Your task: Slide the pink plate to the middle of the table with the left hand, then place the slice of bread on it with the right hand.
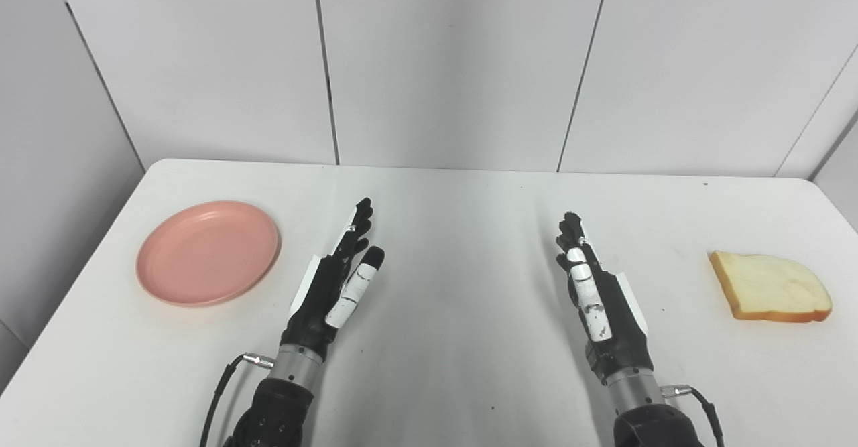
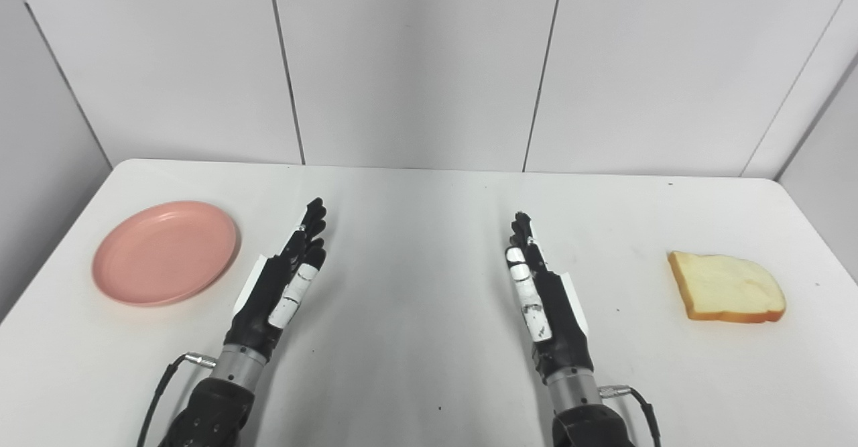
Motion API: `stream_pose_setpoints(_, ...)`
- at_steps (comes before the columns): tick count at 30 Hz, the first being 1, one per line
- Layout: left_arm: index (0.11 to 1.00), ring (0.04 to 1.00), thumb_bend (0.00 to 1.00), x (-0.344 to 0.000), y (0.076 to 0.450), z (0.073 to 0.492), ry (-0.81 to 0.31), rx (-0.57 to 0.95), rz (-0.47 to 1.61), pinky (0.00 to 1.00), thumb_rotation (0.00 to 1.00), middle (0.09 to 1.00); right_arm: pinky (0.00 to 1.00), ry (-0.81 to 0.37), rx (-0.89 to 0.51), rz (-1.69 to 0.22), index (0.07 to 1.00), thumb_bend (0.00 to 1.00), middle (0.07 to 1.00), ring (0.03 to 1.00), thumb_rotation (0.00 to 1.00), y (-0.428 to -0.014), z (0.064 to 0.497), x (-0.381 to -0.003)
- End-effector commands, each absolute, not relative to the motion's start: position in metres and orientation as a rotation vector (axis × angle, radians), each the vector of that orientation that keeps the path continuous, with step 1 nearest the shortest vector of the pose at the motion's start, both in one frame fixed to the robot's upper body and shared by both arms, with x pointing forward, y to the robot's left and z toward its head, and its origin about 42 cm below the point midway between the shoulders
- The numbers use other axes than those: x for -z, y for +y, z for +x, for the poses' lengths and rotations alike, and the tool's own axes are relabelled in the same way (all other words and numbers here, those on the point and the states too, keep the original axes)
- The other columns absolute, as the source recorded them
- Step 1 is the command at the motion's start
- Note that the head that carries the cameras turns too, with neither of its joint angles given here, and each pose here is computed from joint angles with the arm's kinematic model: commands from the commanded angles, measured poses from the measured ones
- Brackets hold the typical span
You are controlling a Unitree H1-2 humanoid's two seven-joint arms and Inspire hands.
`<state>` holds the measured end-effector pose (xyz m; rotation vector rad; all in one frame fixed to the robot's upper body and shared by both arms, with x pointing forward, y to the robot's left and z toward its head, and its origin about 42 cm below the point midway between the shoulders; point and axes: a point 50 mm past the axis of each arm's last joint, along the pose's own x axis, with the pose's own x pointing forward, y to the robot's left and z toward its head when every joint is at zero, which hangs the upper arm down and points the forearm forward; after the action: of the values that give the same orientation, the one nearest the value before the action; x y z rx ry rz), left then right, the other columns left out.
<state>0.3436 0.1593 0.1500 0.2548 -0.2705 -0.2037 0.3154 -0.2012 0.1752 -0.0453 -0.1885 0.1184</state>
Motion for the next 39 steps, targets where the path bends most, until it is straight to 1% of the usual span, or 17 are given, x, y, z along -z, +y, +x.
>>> stream_pose_setpoints(1,0.981,0.975,0.78,-0.173,0.156,0.349,-0.357,0.204,0.257,0.94,1.0,0.989,1.0,-0.279,-0.12,-0.041,1.0,0.35,1.0,1.0,1.0,-0.2,0.317,-0.19)
stream_pose_setpoints(3,0.982,0.975,0.77,-0.173,0.157,0.349,-0.358,0.208,0.258,0.94,1.0,0.989,1.0,-0.277,-0.12,-0.04,1.0,0.35,1.0,1.0,1.0,-0.2,0.317,-0.19)
stream_pose_setpoints(16,0.985,0.98,0.79,-0.173,0.157,0.349,-0.361,0.205,0.262,0.94,1.0,0.991,1.0,-0.278,-0.124,-0.032,1.0,0.36,1.0,1.0,1.0,-0.201,0.317,-0.19)
stream_pose_setpoints(17,0.978,0.97,0.77,-0.174,0.156,0.35,-0.363,0.202,0.263,0.93,1.0,0.982,1.0,-0.278,-0.125,-0.034,1.0,0.35,1.0,1.0,1.0,-0.201,0.317,-0.19)
stream_pose_setpoints(19,0.975,0.966,0.76,-0.173,0.156,0.35,-0.365,0.197,0.255,0.93,1.0,0.979,1.0,-0.276,-0.128,-0.029,1.0,0.35,1.0,1.0,1.0,-0.2,0.317,-0.191)
stream_pose_setpoints(23,0.985,0.979,0.78,-0.172,0.156,0.35,-0.362,0.206,0.252,0.94,1.0,0.991,1.0,-0.274,-0.124,-0.038,1.0,0.35,1.0,1.0,1.0,-0.2,0.317,-0.191)
stream_pose_setpoints(28,0.982,0.975,0.78,-0.173,0.153,0.35,-0.361,0.208,0.266,0.94,1.0,0.989,1.0,-0.281,-0.126,-0.026,1.0,0.35,1.0,1.0,1.0,-0.204,0.318,-0.191)
stream_pose_setpoints(33,0.998,0.972,0.77,-0.172,0.141,0.349,-0.354,0.213,0.317,0.93,1.0,0.993,1.0,-0.271,-0.126,-0.04,1.0,0.36,1.0,1.0,1.0,-0.215,0.317,-0.19)
stream_pose_setpoints(36,0.977,0.941,0.77,-0.169,0.129,0.348,-0.356,0.184,0.293,0.9,1.0,0.973,1.0,-0.271,-0.135,-0.021,1.0,0.35,1.0,1.0,1.0,-0.222,0.317,-0.189)
stream_pose_setpoints(39,0.985,0.958,0.74,-0.163,0.12,0.354,-0.37,0.195,0.281,0.91,1.0,0.985,1.0,-0.275,-0.142,-0.007,1.0,0.34,1.0,1.0,1.0,-0.228,0.319,-0.187)
